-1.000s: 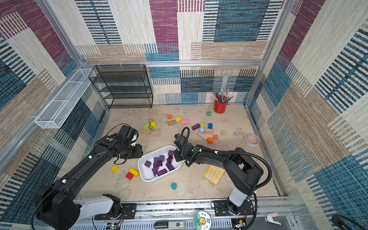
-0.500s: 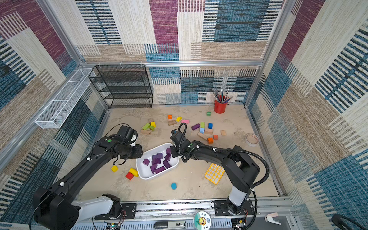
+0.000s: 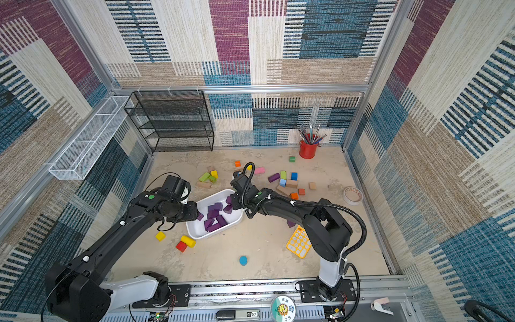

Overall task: Pick purple bricks into the storage bin
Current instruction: Move the storage box to the center of the board.

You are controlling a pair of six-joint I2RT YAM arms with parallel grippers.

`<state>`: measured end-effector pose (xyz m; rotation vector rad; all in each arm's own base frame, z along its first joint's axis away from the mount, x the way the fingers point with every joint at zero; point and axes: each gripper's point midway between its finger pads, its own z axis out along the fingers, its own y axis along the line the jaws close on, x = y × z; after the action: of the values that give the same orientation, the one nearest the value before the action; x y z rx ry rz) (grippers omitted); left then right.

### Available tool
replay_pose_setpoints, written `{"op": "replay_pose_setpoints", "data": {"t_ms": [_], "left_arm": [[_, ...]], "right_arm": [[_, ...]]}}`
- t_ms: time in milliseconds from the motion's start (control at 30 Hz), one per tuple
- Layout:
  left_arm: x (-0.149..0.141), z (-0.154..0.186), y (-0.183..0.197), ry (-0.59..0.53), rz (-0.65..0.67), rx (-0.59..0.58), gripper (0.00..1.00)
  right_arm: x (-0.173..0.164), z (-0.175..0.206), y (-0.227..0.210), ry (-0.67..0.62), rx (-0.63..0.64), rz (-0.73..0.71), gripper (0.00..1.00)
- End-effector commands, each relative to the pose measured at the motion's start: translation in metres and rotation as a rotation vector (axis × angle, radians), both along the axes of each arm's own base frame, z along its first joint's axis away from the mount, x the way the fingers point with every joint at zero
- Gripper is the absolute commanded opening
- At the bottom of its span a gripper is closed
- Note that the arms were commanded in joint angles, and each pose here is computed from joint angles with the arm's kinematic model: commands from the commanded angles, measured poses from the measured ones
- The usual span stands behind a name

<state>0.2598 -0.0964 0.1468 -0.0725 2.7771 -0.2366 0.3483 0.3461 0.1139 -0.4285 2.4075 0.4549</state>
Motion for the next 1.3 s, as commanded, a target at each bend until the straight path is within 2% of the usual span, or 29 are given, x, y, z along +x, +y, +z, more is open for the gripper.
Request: {"op": "replay_pose_setpoints", "data": {"t_ms": [0,400,633,933,1100,1267], "left_arm": [[0.001,0.000,0.000,-0.009,0.000,-0.001,0.52],[0.007,-0.011,0.003,0.028,0.020,0.009,0.52],[0.010,-0.015,0.002,0.048,0.025,0.005,0.52],[0.008,-0.008,0.005,0.021,0.032,0.001,0.52],[0.008,0.002,0.004,0.004,0.015,-0.003,0.52],[0.009,0.016,0.006,-0.040,-0.008,0.011,0.54]], "right_arm": [[0.008,0.008,0.004,-0.006,0.032,-0.043,0.00],[0.021,0.007,0.014,0.018,0.053,-0.095,0.00],[0.023,-0.012,0.018,0.042,0.052,-0.107,0.00],[0.019,-0.030,0.017,0.056,0.026,-0.087,0.00],[0.016,-0.037,0.014,0.067,0.012,-0.077,0.13],[0.017,-0.030,0.010,0.042,0.002,-0.079,0.35]]}}
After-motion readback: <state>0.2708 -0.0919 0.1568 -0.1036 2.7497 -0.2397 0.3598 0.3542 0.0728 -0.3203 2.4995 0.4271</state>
